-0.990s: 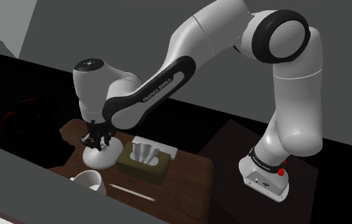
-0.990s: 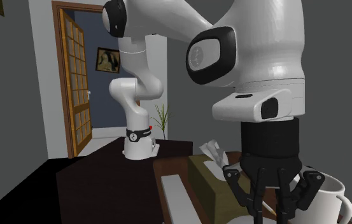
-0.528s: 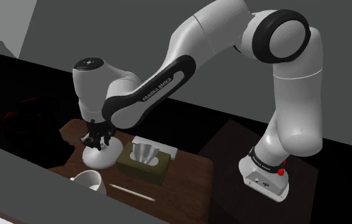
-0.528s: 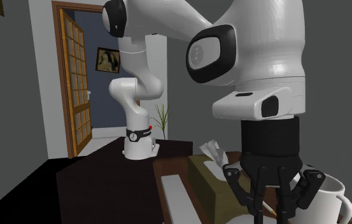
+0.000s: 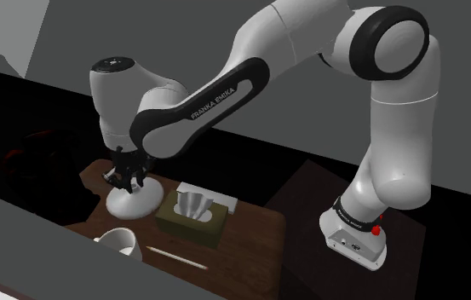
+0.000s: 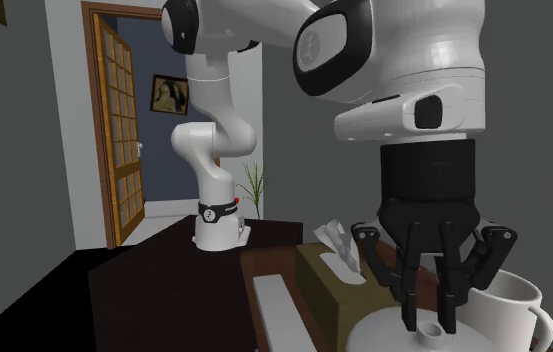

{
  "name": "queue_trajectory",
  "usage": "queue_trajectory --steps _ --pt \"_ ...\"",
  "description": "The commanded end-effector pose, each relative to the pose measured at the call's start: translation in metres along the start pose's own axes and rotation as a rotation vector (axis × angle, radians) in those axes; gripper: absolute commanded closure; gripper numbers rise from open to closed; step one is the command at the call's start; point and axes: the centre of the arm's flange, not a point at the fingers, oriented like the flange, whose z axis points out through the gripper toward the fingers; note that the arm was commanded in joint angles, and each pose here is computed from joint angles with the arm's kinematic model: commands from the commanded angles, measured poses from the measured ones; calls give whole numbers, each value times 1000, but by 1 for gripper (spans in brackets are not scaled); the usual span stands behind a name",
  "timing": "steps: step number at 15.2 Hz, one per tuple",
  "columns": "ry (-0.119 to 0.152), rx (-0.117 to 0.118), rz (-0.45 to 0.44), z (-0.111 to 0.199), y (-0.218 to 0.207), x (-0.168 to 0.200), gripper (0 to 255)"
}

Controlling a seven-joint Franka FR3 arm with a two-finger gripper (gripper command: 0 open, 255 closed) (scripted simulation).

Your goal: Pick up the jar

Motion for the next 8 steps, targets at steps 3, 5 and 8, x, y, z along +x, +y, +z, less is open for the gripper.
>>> queue_trajectory --steps 3,5,8 --pt "0 0 0 -22 -2 1 255" --pt "0 0 0 -32 -2 2 255" --pt "0 0 0 -38 -3 3 255"
